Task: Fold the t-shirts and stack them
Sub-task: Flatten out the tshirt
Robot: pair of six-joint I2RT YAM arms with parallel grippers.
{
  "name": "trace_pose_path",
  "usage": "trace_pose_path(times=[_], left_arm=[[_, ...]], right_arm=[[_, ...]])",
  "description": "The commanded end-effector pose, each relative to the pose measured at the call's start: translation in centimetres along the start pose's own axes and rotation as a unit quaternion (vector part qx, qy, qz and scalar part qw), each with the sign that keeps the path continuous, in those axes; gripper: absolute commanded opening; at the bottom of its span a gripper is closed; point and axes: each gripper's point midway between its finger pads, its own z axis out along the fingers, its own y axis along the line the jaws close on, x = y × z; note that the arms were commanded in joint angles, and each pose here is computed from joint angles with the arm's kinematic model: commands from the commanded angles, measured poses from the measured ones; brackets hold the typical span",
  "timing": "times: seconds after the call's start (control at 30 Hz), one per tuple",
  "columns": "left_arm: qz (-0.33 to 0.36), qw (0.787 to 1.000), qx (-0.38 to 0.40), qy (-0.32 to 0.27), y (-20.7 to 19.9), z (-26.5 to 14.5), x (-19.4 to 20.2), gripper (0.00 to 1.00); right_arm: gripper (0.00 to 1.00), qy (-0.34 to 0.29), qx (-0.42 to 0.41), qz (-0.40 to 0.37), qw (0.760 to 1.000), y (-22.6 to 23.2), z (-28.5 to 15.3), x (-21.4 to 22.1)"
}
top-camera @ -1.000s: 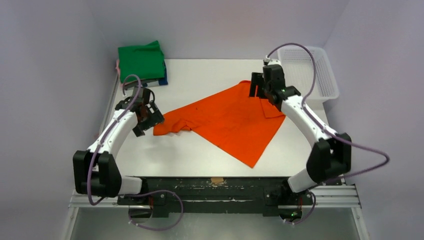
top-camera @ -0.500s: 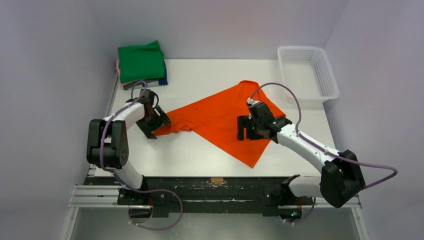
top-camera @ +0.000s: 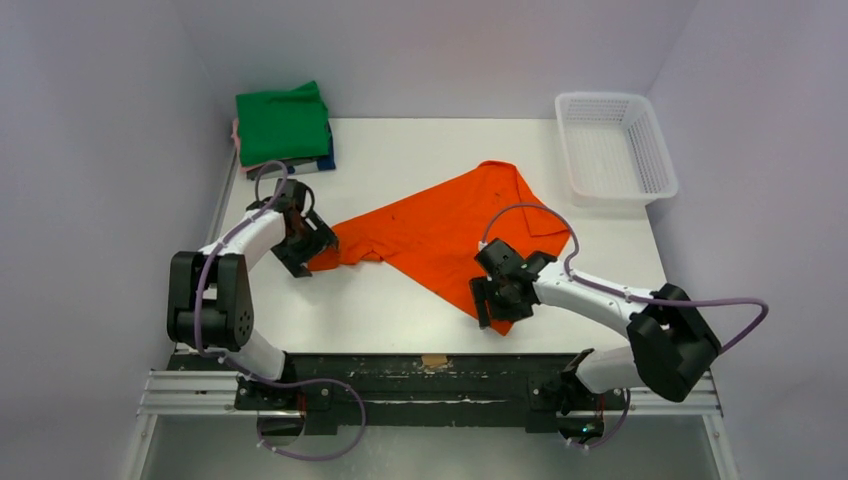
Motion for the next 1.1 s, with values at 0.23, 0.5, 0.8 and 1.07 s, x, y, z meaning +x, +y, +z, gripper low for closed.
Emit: trace_pose_path(times=[0.23, 0.5, 0.8, 1.07], left_arm=[[-0.019, 0.999, -0.003, -0.032, 0.7, -1.3, -0.4, 0.78], [-0.016, 1.0, -0.017, -0.016, 1.6, -1.1, 2.2, 0.75], [0.036, 0.998, -0.045, 0.026, 2.9, -1.8, 8.9, 0.71], [0.07, 0.996, -0.045, 0.019, 6.4, -2.5, 12.0, 0.69]], right_arm=[[0.22, 0.014, 0.171, 0.095, 0.981, -5.8, 2.2, 1.2], [0.0, -0.03, 0.184, 0.207, 0.96, -10.8, -0.4, -2.1], [0.0, -0.04, 0.196, 0.226, 0.953, -14.3, -2.0, -4.7], [0.0, -0.025, 0.207, 0.225, 0.952, -15.5, -1.9, -5.3]])
